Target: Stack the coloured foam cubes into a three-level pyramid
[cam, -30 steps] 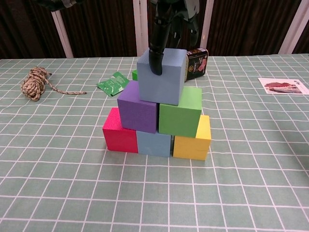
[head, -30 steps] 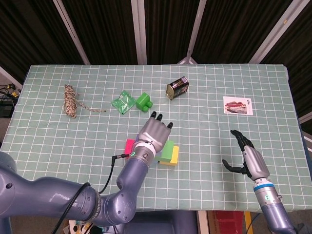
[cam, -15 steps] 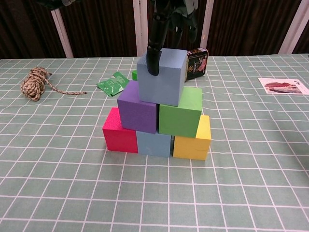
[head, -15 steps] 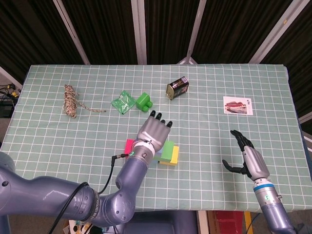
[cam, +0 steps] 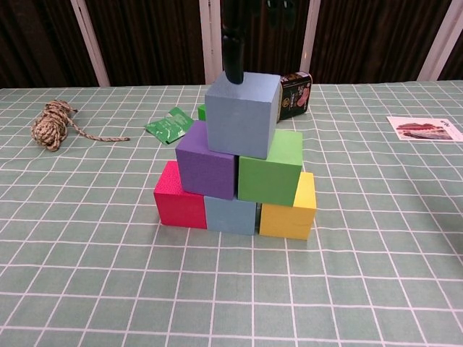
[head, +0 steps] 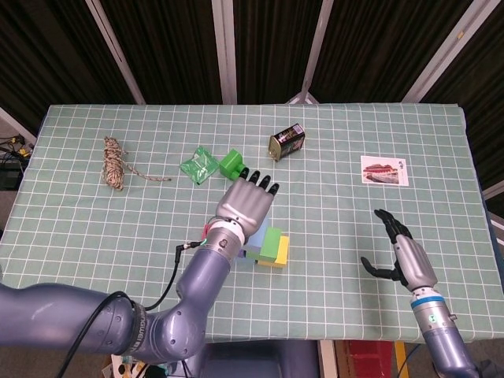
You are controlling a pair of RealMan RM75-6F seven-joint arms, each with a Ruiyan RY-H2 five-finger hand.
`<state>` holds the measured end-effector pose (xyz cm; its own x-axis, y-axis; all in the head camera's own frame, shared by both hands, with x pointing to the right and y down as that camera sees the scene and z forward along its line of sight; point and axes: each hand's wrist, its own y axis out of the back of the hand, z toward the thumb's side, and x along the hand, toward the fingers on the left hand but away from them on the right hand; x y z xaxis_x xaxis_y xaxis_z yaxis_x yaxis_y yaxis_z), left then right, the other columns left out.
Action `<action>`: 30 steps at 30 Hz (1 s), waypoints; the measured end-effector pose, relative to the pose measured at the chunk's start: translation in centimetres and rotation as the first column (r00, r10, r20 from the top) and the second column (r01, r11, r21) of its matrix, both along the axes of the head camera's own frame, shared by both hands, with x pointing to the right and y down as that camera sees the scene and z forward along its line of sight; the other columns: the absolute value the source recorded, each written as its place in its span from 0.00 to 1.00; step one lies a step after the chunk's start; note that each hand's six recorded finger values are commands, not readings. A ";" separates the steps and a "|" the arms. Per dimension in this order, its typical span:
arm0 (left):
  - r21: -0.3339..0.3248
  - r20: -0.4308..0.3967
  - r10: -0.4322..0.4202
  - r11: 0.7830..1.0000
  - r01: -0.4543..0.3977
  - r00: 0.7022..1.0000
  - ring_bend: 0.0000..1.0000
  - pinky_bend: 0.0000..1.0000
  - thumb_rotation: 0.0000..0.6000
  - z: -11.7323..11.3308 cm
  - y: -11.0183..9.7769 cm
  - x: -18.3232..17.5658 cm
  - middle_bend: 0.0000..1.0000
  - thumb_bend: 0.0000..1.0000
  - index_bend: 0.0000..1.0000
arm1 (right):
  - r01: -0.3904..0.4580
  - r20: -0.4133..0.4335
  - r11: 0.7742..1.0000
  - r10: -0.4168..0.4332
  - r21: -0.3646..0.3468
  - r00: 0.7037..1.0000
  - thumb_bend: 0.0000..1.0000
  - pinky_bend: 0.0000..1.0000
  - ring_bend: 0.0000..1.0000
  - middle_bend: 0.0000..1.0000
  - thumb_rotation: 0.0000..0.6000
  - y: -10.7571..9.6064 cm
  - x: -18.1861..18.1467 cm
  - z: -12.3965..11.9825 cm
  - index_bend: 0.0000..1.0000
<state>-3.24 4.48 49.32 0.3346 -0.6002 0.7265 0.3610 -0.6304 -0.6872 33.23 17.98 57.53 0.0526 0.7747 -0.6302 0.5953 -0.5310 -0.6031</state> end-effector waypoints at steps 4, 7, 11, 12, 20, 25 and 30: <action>0.039 -0.053 -0.041 0.998 0.043 0.998 0.00 0.00 1.00 -1.0 -1.3 -1.5 0.01 0.10 0.00 | -0.003 -0.002 1.000 0.003 0.004 1.000 0.35 0.00 0.00 0.00 1.00 -0.1 0.1 0.0 0.00; 0.072 -0.086 -0.067 0.995 0.073 0.994 0.00 0.00 1.00 -1.7 -2.1 -3.2 0.01 0.10 0.00 | -0.003 -0.004 1.000 0.004 0.006 1.000 0.35 0.00 0.00 0.00 1.00 -0.2 0.2 0.0 0.00; 0.129 -0.111 -0.084 0.987 0.098 0.990 0.00 0.00 1.00 -2.2 -2.8 -5.9 0.01 0.10 0.00 | -0.001 -0.010 1.000 0.001 0.011 1.000 0.35 0.00 0.00 0.00 1.00 -0.2 0.2 -0.1 0.00; 0.145 -0.114 -0.085 0.984 0.101 0.990 0.00 0.00 1.00 -2.3 -2.9 -6.5 0.01 0.10 0.00 | 0.002 -0.012 1.000 -0.002 0.013 1.000 0.35 0.00 0.00 0.00 1.00 -0.3 0.2 -0.1 0.00; 0.287 -0.110 -0.087 0.951 0.116 0.990 0.00 0.00 1.00 -1.9 -2.6 -13.9 0.01 0.10 0.00 | 0.034 -0.042 0.999 -0.033 0.024 0.999 0.35 0.00 0.00 0.00 1.00 -0.1 0.1 -0.1 0.00; 0.313 -0.124 -0.121 0.937 0.155 0.985 0.00 0.00 1.00 -0.6 -0.8 -19.5 0.01 0.10 0.00 | 0.053 -0.072 0.998 -0.050 0.033 0.996 0.35 0.00 0.00 0.00 1.00 0.0 0.2 0.0 0.00; 0.326 -0.154 -0.147 0.926 0.191 0.977 0.00 0.00 1.00 0.4 1.5 -24.0 0.02 0.10 0.00 | 0.085 -0.121 0.995 -0.079 0.047 0.990 0.35 0.00 0.00 0.00 1.00 0.0 0.5 0.3 0.00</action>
<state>-27.27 6.01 49.76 0.2809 -0.8575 0.4310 0.1677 -0.3983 -0.9018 33.68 18.02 57.86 0.0447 0.8024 -0.5951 0.4735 -0.5415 -0.6946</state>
